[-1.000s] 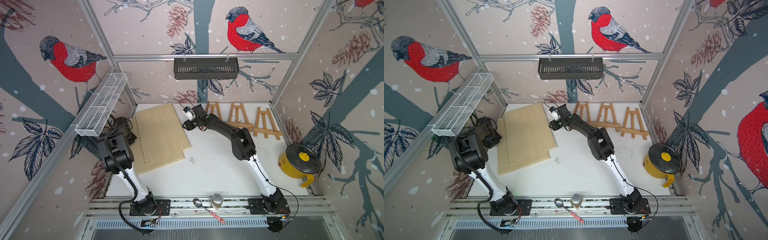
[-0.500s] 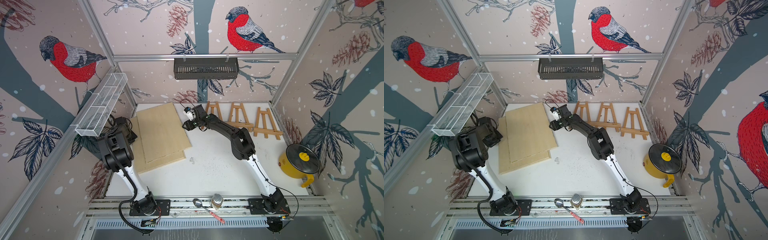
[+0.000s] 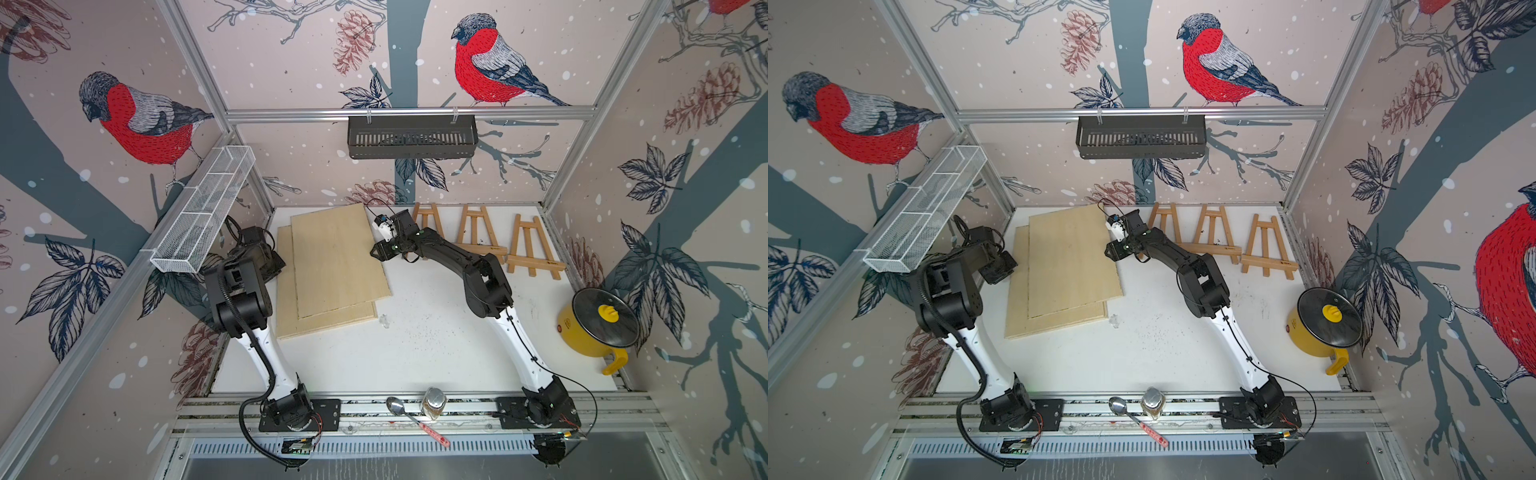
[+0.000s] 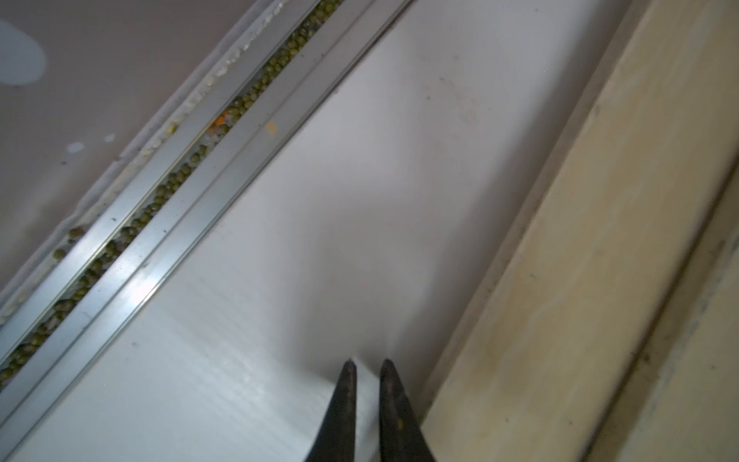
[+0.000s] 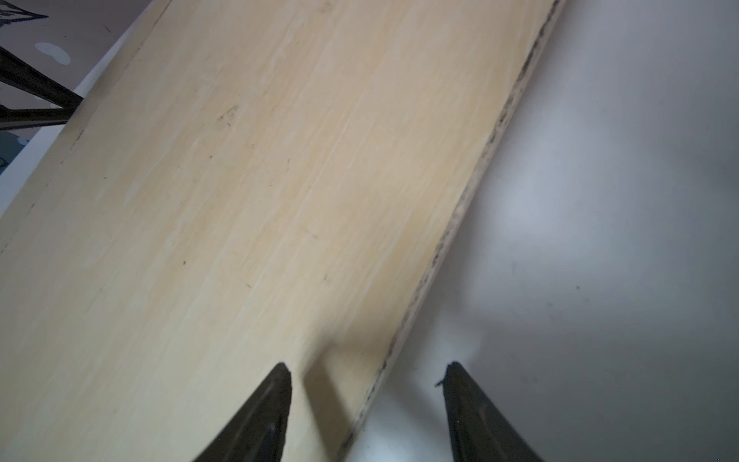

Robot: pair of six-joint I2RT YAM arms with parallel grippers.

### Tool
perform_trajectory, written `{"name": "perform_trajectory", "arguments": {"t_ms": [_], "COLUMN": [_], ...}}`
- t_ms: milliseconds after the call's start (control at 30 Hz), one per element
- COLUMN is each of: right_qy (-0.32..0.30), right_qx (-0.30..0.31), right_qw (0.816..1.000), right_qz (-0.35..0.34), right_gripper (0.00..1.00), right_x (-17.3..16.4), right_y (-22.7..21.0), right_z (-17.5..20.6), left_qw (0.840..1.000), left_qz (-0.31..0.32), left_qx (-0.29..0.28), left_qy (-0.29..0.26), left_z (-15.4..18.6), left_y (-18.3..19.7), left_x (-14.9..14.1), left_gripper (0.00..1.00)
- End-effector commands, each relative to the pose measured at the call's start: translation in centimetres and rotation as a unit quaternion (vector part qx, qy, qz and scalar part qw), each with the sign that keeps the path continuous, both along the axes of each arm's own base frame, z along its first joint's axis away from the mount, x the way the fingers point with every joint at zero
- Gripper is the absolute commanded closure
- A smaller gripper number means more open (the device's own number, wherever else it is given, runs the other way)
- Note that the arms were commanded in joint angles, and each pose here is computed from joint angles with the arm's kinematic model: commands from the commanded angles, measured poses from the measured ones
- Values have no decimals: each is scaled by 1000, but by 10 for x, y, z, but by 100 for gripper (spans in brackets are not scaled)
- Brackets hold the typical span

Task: Disassemble the easel
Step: Adjust the drawing board.

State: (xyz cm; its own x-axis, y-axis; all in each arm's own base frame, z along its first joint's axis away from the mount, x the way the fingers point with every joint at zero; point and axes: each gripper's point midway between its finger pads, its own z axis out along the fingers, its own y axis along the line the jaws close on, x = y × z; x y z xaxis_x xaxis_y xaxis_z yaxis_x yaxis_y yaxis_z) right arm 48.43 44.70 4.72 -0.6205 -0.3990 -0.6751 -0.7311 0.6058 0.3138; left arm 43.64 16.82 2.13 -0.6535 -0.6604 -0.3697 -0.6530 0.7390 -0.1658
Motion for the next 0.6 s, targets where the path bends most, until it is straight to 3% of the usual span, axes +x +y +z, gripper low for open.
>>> {"name": "perform_trajectory", "arguments": {"t_ms": [0, 567], "right_qy": [-3, 5], "right_qx": [10, 2], "right_qw": [1000, 1000], "right_qz": [-7, -17], "right_gripper": [38, 38], "right_x": [2, -1], "right_y": [-1, -15], "right_z": [8, 7], "left_qw": [998, 994], "left_qz": [-18, -48], "left_qx": [-54, -90], "left_qy": [7, -31], "left_z": [-6, 2], "left_y": [-26, -60], "left_x": [-3, 10], "left_gripper": [86, 86]}}
